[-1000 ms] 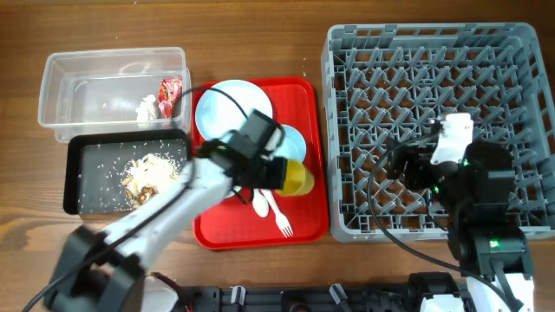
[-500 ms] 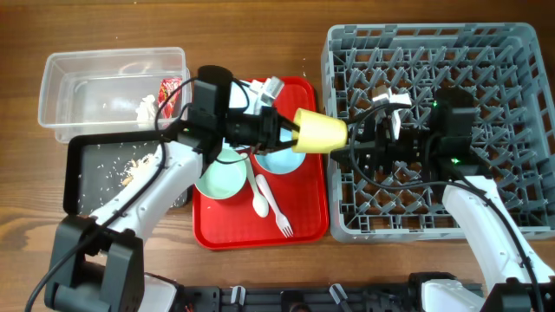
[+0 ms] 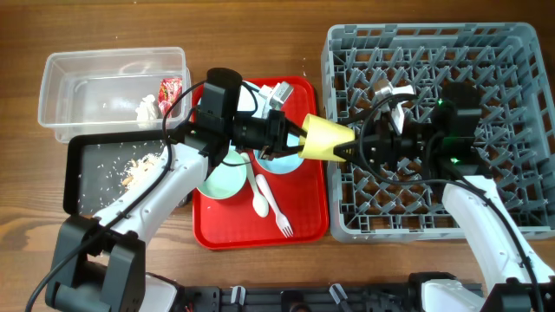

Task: Sort waste into correct bins and load items into the dishwasher rack
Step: 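Hand the yellow cup from the left gripper to the right gripper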

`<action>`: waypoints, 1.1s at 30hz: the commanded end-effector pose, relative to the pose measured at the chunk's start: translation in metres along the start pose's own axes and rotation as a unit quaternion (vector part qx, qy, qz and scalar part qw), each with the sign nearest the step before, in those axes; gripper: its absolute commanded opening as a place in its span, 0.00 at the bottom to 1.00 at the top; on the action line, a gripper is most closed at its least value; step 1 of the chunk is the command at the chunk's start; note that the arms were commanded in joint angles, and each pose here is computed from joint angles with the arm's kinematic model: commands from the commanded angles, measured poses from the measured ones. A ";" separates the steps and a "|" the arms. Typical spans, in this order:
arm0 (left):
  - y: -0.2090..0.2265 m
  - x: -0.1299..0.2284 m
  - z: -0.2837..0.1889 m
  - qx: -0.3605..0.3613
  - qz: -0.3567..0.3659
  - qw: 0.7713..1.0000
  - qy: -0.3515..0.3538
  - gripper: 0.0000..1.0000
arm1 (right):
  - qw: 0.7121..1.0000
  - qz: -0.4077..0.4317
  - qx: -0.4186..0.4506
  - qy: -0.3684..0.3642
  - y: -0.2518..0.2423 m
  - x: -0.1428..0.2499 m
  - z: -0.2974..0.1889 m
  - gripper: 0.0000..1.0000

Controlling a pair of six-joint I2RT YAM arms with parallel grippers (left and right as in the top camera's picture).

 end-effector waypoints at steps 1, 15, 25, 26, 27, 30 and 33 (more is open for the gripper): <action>0.000 -0.003 0.001 -0.002 -0.020 1.000 -0.006 0.04 | 0.999 0.006 -0.032 0.015 0.006 0.004 0.005 0.80; 0.000 -0.008 0.000 -0.009 -0.030 0.999 -0.021 0.04 | 0.999 0.008 -0.032 0.016 0.006 0.004 0.005 0.58; -0.007 -0.018 0.000 -0.003 -0.027 0.999 -0.045 0.04 | 0.999 0.008 -0.036 0.017 0.007 0.005 0.005 0.70; -0.007 -0.018 0.000 -0.003 -0.027 0.999 -0.045 0.04 | 0.999 0.007 -0.036 0.017 0.007 0.005 0.005 0.71; -0.008 -0.018 0.000 -0.002 -0.029 0.999 -0.045 0.04 | 0.999 0.007 -0.036 0.017 0.007 0.005 0.005 0.73; -0.009 -0.019 0.000 0.000 -0.028 0.999 -0.047 0.04 | 0.999 0.008 -0.036 0.017 0.007 0.005 0.005 0.87; -0.009 -0.019 0.000 0.000 -0.028 0.999 -0.046 0.04 | 0.999 0.007 -0.036 0.017 0.007 0.005 0.005 0.84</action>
Point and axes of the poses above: each gripper's point midway between its finger pads, its own z axis out along the fingers, its own y axis along the line the jaws close on, x = y × z, the point moved 5 cm from there along -z, back along the fingers, and after that the axes turned 3 degrees about z, right-handed, at the moved point
